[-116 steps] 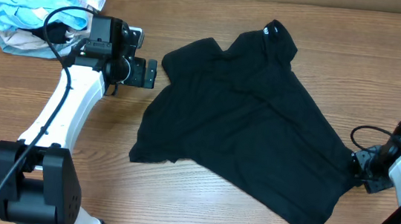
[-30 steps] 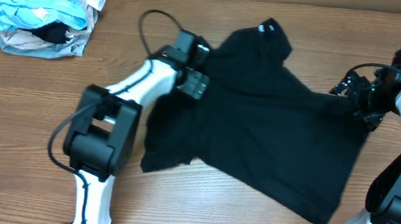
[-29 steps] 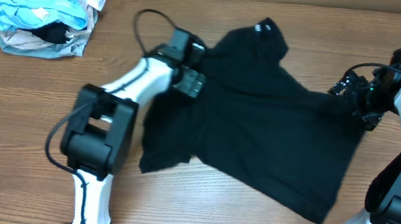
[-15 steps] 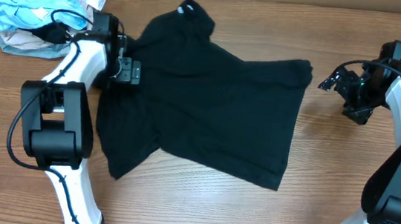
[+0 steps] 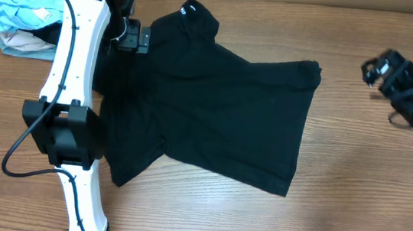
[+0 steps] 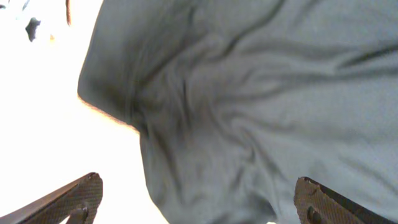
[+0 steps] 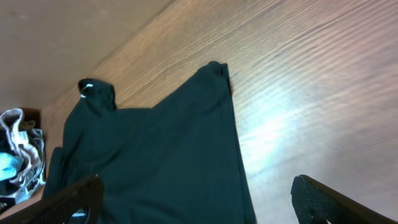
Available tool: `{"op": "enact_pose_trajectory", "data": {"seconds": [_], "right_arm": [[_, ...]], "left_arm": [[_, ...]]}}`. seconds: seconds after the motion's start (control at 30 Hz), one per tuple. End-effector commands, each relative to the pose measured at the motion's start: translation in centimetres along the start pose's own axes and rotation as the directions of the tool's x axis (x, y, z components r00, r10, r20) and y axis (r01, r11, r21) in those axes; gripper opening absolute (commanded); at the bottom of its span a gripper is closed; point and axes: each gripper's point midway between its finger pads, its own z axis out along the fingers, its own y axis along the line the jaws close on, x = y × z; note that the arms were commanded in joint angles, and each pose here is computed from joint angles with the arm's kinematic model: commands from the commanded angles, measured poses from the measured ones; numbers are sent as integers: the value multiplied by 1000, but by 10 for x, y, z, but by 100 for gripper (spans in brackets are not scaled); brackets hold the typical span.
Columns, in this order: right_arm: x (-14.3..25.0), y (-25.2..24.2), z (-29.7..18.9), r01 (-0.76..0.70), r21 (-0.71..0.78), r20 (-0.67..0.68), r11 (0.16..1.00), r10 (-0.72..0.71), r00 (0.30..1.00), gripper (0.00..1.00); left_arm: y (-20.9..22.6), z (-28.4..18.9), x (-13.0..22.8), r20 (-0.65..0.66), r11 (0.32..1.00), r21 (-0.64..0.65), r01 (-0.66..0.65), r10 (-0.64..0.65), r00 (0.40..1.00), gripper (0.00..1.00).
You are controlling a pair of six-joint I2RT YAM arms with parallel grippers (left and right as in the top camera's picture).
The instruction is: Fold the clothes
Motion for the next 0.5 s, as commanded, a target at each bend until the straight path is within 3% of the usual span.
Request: {"op": "enact_pose_trajectory", "data": {"seconds": [0.0, 0.23, 0.47], "right_arm": [[7, 0, -42, 28, 29, 87, 999, -31, 996, 100], [45, 2, -93, 34, 16, 122, 999, -35, 992, 100], [78, -9, -98, 8, 46, 23, 999, -9, 1000, 100]], "left_arm": [[-11, -31, 10, 17, 997, 23, 72, -72, 997, 99], [-56, -69, 33, 80, 997, 73, -19, 14, 997, 100], [-67, -128, 81, 201, 999, 35, -19, 12, 979, 100]]}}
